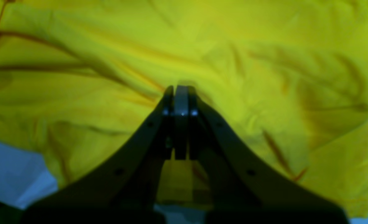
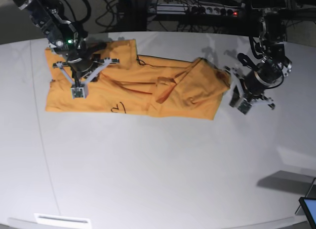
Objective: Fold the T-shirt properly
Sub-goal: 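Lower both grippers onto the folded shirt's two ends to flatten it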
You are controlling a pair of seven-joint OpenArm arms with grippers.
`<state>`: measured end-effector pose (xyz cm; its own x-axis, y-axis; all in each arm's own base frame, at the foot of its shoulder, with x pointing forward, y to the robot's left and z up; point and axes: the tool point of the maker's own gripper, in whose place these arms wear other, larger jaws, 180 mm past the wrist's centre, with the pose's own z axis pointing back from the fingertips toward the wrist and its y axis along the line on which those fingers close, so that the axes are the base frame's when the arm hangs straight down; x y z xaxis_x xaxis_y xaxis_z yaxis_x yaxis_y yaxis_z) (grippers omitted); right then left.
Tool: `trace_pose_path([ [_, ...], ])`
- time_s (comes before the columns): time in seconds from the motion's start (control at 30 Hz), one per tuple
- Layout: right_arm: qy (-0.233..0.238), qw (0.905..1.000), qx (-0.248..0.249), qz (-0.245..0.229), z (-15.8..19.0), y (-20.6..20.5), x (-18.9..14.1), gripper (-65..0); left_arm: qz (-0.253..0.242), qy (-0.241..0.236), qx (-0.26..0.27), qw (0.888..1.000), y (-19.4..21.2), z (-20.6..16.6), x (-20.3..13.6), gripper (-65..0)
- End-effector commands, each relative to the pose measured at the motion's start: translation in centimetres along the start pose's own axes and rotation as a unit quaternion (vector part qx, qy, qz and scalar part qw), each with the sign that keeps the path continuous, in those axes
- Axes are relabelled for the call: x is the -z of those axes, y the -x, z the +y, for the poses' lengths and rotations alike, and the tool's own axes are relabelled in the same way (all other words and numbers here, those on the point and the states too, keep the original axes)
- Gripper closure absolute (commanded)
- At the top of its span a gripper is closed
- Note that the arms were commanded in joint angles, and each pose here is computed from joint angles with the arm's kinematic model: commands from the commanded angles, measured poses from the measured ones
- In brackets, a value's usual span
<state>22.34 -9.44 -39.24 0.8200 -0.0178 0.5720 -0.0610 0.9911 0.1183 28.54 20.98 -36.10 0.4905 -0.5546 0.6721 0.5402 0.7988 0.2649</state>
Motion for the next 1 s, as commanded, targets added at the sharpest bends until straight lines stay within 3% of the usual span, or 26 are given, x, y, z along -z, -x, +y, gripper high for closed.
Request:
trace_pose_path([
  [0.0,0.002,0.9998,-0.005,-0.019,-0.2,-1.0,-0.2,0.0,-0.024,-0.003,0.006,1.0,-1.4,0.4,-0.2,0.0],
  [0.3,0.01,0.9999,-0.005,-0.009,-0.8,-0.5,0.3,0.0,-0.035,0.026,0.023,0.999,-2.7,-1.9,0.4,0.0],
  [0.77,0.006,0.9997,-0.015,0.021,0.5,1.3,2.2,0.0,0.046,0.047,-0.04,0.997,3.8,-1.6,3.2,0.0],
  [0.97,0.007,0.9991,-0.039,0.018,0.9,0.5,3.4,0.0,0.087,0.016,0.001,0.996,5.4,0.1,3.0,0.0],
])
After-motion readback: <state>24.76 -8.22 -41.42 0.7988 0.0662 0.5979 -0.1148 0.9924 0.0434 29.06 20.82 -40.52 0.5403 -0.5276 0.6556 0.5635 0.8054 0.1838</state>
